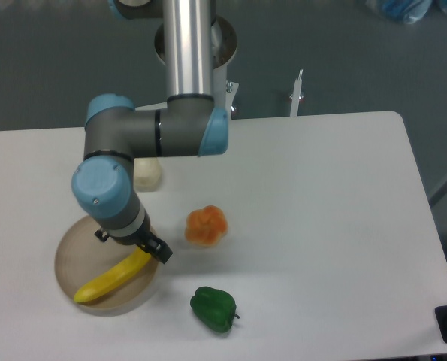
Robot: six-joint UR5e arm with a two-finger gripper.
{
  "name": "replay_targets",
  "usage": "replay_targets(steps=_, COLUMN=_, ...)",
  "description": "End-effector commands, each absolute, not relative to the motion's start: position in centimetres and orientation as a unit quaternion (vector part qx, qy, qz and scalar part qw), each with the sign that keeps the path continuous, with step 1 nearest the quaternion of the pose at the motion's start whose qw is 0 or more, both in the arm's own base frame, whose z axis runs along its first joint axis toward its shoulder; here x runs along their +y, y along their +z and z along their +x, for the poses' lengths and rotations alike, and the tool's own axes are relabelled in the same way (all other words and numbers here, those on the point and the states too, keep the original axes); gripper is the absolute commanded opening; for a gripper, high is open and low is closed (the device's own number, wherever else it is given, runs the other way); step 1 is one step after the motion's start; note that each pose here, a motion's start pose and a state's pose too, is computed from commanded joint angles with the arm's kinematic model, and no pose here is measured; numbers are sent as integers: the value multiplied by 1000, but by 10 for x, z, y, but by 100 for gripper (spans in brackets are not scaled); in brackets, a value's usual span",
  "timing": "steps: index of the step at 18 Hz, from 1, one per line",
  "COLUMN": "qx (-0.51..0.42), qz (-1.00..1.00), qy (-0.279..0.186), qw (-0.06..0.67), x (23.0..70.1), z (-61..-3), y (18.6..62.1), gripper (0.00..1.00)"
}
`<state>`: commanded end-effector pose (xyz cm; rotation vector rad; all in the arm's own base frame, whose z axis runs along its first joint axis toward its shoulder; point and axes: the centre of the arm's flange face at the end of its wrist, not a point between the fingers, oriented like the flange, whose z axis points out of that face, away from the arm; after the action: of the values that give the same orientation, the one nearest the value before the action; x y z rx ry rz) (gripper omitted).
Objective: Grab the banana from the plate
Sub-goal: 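Close the gripper on the yellow banana's stem end, then lift the held banana off the plate and carry it away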
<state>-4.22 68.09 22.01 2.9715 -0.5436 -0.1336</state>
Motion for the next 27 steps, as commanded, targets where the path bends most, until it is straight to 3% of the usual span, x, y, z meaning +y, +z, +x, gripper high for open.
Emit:
replay_targets(steps=9, qx=-175, qz=980, qy=-52, qw=75, x=680, z=-39, y=203, gripper=100)
replay_targets(steps=12, qx=-176, qz=979, qy=-58, qw=82, x=680, z=-39, y=199, gripper=65)
replay_targets(steps=16, qx=-178, qz=979, qy=-63, qw=73, x=680, z=-37, y=213, gripper=4)
replay_targets(steps=17, qx=-180, qz=979, qy=-64, qw=70, x=680, z=-37, y=218, gripper=0)
replay_targets(steps=24, qx=-175, qz=981, qy=-73, qw=29, x=675, z=-46, y=278, gripper=0)
replay_targets(steps=27, qx=-157, qz=985, qy=-76, qw=8, x=664, z=-78, y=311, gripper=0)
